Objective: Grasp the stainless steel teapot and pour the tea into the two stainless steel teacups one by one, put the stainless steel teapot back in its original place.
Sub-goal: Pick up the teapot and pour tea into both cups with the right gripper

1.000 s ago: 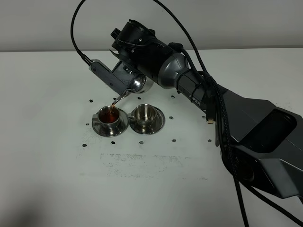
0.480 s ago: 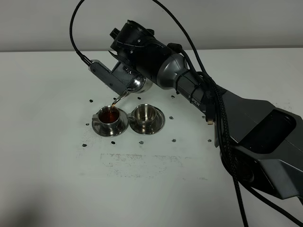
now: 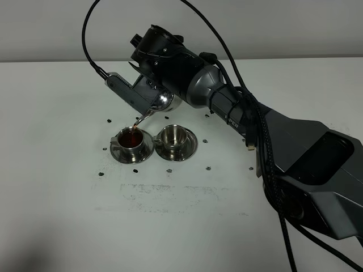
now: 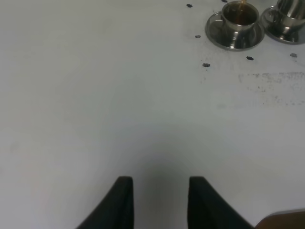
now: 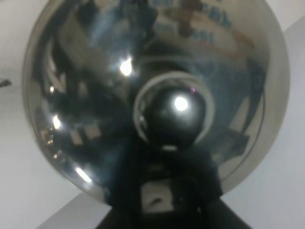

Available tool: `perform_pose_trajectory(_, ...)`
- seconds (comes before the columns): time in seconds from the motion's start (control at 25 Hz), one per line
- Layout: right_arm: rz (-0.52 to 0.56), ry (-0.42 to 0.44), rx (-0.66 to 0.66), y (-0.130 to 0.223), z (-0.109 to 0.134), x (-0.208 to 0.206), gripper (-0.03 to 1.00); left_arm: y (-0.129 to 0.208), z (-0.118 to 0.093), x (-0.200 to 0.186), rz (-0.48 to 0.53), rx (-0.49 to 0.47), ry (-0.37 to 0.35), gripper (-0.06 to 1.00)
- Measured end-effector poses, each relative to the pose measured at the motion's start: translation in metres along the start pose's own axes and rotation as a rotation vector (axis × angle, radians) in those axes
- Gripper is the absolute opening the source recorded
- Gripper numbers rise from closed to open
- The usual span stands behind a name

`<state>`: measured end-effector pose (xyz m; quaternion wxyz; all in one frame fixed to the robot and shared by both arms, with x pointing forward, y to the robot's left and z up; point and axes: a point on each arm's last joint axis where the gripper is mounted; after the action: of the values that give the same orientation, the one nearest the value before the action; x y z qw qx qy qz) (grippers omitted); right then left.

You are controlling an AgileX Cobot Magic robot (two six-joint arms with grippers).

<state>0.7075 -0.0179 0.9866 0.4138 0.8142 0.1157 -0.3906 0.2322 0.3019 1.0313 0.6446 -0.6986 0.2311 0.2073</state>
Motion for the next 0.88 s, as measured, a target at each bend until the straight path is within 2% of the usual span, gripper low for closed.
perform_pose_trajectory(0.56,-0.003,-0.001,0.003,0.0002,0.0003,0.0003,0.21,0.0,0.0,0.0,0.0,0.0,0.0,0.29)
perform_pose_trajectory(0.88,-0.079,-0.005,0.057,0.0,0.0021,0.0008,0.21,0.0,0.0,0.0,0.0,0.001,0.0,0.29)
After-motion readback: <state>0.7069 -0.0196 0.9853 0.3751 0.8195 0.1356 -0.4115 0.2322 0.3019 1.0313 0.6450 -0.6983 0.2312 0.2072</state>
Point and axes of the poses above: a point on each arm's last joint axis where the gripper is mounted, x pointing out along that axis toward the gripper, z along the wrist's bending axis when the last joint is at zero, y = z × x, and after that the axes turned 7 degrees about -x, right-handed
